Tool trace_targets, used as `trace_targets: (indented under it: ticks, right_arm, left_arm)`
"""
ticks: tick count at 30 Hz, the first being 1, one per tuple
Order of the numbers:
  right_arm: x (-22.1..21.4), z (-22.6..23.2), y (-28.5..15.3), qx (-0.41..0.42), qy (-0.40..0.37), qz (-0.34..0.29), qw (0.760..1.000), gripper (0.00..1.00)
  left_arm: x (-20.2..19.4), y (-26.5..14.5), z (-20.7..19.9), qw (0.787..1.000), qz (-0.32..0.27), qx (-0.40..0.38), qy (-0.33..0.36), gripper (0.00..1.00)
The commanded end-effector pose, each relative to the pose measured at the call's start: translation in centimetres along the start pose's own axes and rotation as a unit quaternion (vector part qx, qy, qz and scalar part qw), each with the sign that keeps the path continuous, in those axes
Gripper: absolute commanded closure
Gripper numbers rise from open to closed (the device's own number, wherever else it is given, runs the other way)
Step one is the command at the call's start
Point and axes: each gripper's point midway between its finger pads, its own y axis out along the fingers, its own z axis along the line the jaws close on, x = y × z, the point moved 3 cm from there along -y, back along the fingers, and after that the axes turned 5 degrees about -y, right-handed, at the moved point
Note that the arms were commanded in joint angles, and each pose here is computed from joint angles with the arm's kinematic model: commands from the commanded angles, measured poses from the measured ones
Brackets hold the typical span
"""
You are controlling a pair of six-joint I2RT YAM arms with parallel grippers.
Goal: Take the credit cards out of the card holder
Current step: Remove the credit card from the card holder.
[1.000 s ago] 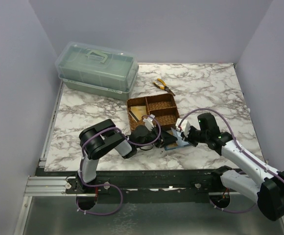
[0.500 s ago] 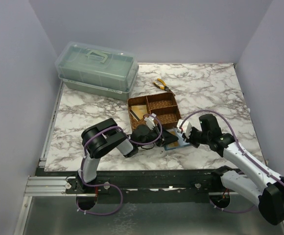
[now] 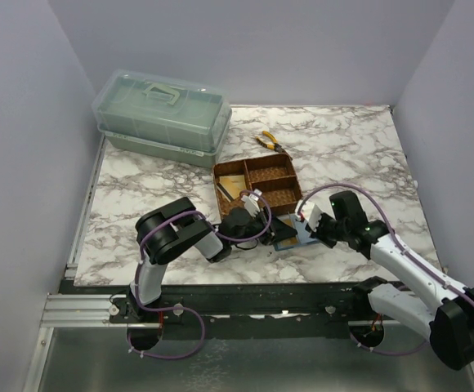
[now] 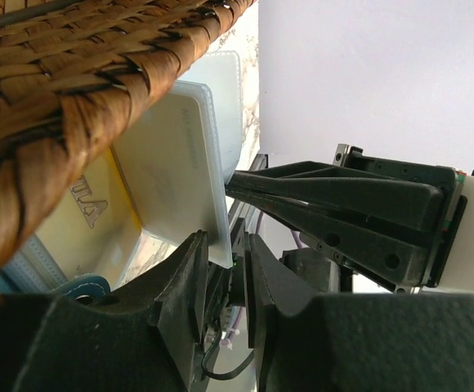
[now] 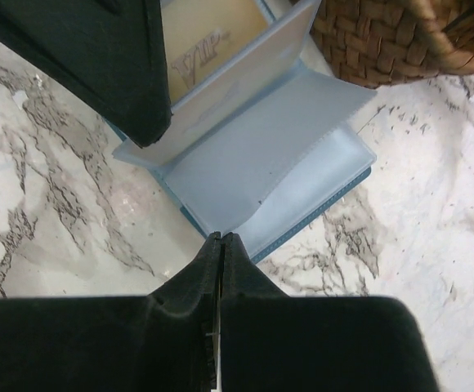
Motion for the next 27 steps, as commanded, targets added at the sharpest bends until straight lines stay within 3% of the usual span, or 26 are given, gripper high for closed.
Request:
trace_targets:
  ticks: [1,27]
  right_arm:
    - [-1.0,-0.4,-0.5,-0.006,0.014,0.044,0.999,1.0]
    - [-1.6,-0.2,-0.6,-0.004,0.042,0.055,0.998,1.0]
  left_arm:
    - [-0.6,-0.6,4.7,0.994,0.013,0.098,-0.044,0.71]
    - [-1.2,0.6,5.3,0.991,0.042,0.126,-0.01,0.71]
